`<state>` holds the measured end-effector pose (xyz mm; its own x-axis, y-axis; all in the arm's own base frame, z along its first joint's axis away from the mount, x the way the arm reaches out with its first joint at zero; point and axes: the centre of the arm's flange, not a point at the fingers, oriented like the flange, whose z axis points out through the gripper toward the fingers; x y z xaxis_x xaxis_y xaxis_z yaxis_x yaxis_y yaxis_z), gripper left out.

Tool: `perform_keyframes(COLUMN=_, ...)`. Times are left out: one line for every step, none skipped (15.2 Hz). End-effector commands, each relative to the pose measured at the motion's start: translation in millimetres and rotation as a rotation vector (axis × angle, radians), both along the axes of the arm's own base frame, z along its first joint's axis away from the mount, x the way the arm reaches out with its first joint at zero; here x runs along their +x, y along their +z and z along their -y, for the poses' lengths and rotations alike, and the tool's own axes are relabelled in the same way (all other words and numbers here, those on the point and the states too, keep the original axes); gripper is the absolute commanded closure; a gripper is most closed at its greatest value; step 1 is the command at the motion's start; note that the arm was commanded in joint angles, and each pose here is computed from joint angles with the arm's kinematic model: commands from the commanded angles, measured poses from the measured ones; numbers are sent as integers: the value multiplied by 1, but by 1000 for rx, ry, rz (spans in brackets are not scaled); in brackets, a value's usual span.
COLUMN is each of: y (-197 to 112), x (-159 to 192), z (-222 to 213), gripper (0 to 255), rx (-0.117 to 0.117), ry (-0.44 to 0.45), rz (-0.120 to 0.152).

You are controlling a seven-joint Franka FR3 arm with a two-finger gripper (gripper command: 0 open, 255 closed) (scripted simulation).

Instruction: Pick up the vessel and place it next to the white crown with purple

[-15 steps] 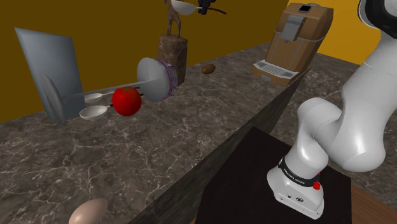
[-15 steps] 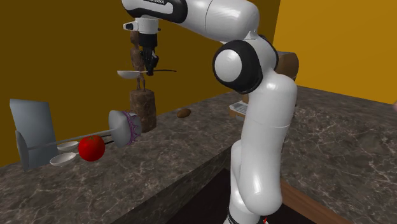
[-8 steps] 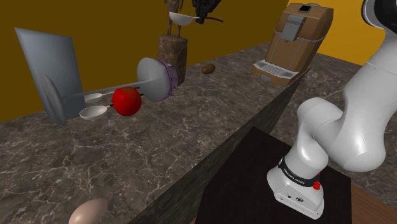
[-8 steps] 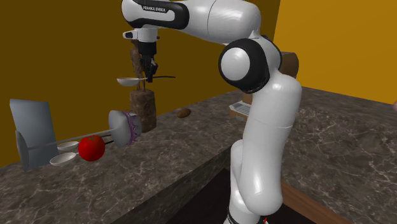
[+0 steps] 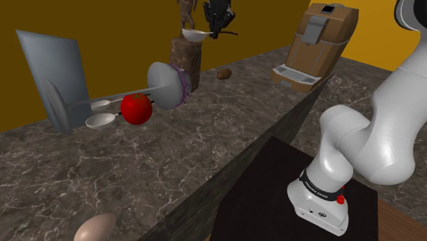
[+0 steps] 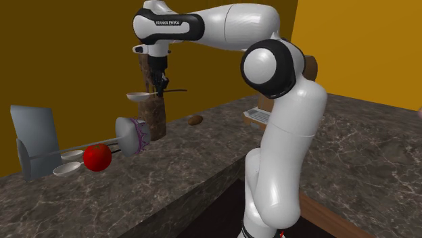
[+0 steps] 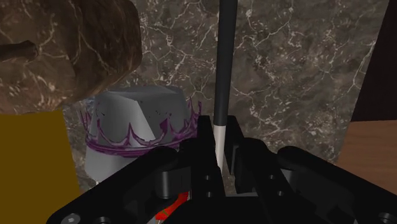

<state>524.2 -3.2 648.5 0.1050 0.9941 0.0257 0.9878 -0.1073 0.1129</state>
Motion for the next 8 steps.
perform_keyframes(y=-10, x=0, z=-1, gripper=255, rx=0, ry=0, rz=0)
perform_keyframes(y=-15, x=0, z=-1, gripper=255, rx=0, ry=0, rz=0)
perform_keyframes(y=-21, x=0, z=-1, gripper=255, rx=0, ry=0, rz=0)
perform_keyframes(y=-26, x=0, z=-1, gripper=255, rx=0, ry=0, rz=0)
perform_keyframes(y=-31, x=0, z=-1, gripper=255, rx=0, ry=0, rz=0)
perform_keyframes(y=-36, x=0, z=-1, gripper=255, rx=0, ry=0, rz=0)
perform_keyframes(y=-42, x=0, z=-1, gripper=255, rx=0, ry=0, rz=0)
perform_keyframes(y=-47, x=0, z=-1, gripper=255, rx=0, ry=0, rz=0)
